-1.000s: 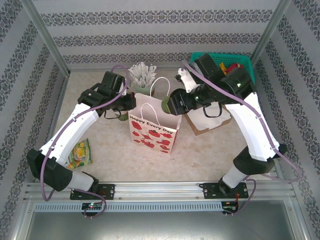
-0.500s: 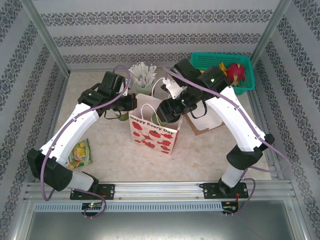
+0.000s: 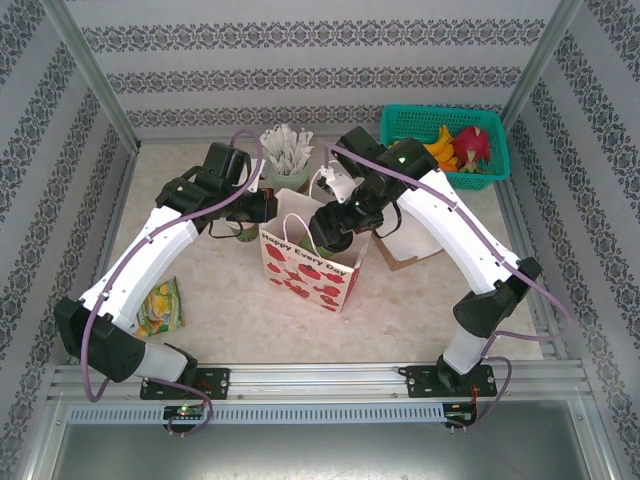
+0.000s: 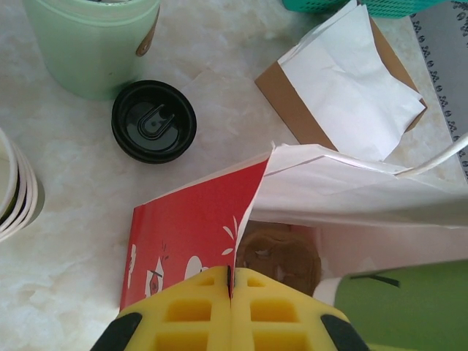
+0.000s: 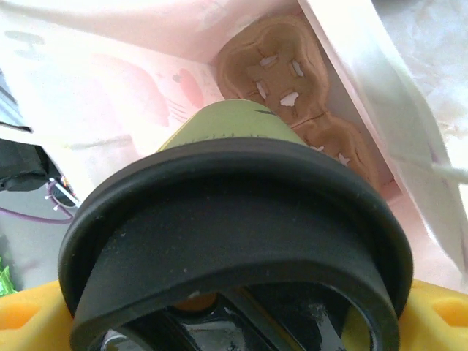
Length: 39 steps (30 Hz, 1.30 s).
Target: Pack the takeout coffee
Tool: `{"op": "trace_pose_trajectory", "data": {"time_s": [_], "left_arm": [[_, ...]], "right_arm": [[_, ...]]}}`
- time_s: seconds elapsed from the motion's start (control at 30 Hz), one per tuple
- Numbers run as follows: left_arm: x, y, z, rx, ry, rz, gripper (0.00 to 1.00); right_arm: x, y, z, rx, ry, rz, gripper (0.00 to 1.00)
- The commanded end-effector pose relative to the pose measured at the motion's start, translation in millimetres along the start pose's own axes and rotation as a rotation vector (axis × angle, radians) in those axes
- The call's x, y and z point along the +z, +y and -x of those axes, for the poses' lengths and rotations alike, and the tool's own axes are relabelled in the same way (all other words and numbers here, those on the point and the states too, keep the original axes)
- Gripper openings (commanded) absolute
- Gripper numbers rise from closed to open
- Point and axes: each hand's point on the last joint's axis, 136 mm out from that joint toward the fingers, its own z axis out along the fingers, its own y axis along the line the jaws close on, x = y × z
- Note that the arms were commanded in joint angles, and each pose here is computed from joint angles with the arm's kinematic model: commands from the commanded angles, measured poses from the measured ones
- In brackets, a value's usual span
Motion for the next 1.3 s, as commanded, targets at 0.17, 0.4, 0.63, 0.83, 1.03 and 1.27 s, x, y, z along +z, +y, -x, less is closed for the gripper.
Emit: {"op": "trace_pose_trajectory", "data": {"time_s": [0.17,0.4,0.63,0.83,1.03,1.27], "left_arm": [[-1,-13,-1,0.072,-0.003,-0.053,0.0],[-5,-17,0,0.086,-0.014,-0.065,0.0],[-7,-18,2,0.078,-0.019,-0.068,0.0],[-5,-23,2,0.061,-0.016,-0.096,0.0],[-3,-30,1,0.07,-0.004,-0.143,0.0],[-3,-42,-6,0.128,0.051,-0.213,0.0]], "right_arm": [[1,-18,1,-0.011,-0.013,-0.098,0.59],[10,-33,-5,-0.058,0.035,-0.206,0.59],[24,-24,-15,-0.152,0.11,-0.17,0.59],[36,10,-27,-0.235,0.167,-0.033,0.59],[41,-14,-19,-0.208,0.162,-0.156,0.59],[49,-32,-24,-0.246,0.227,-0.268,0.59]]}}
